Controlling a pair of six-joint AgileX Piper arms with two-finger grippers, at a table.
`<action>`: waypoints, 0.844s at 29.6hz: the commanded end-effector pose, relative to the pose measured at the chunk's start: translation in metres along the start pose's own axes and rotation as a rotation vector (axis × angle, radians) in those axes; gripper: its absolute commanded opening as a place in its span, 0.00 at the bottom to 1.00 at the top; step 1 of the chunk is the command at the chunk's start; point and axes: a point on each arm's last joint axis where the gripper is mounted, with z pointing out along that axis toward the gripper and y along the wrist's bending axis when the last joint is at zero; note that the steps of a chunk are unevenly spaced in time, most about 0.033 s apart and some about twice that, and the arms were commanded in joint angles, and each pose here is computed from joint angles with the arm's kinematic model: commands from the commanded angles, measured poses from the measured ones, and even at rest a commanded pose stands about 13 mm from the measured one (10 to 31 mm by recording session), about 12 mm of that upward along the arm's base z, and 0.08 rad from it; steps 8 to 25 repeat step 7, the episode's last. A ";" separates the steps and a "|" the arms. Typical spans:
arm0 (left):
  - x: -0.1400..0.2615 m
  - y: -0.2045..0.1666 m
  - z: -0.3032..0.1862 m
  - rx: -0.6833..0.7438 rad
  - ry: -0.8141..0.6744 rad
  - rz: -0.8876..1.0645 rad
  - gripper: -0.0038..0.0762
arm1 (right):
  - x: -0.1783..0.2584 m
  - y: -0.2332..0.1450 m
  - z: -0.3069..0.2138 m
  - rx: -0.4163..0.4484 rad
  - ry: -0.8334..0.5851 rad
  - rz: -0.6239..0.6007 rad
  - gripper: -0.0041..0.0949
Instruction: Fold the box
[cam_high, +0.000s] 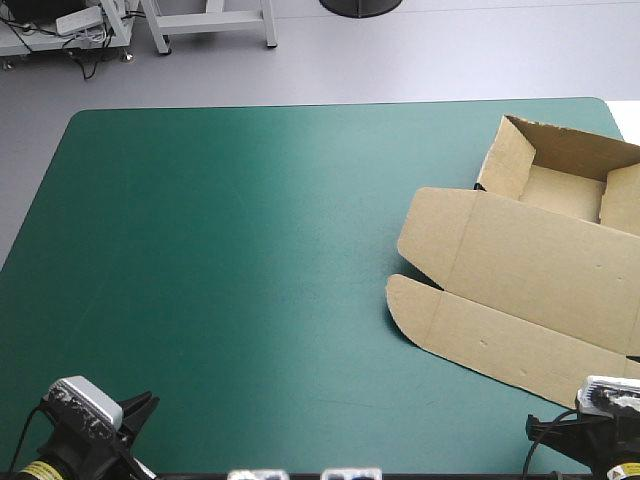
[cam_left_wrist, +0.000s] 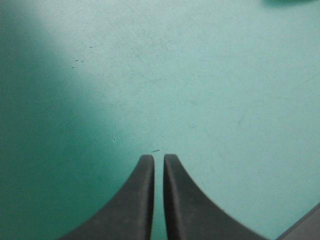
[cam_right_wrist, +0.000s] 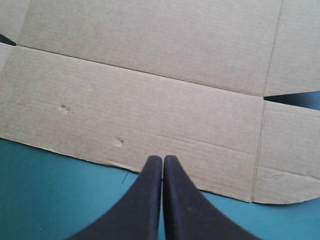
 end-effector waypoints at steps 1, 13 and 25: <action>-0.012 0.003 -0.004 -0.016 -0.077 -0.016 0.10 | -0.011 -0.001 -0.004 0.011 -0.074 -0.004 0.04; -0.012 0.002 -0.004 -0.009 -0.074 -0.019 0.10 | -0.011 -0.001 -0.004 0.005 -0.074 0.001 0.04; -0.012 0.002 -0.004 -0.009 -0.074 -0.019 0.10 | -0.011 -0.001 -0.004 0.005 -0.074 0.001 0.04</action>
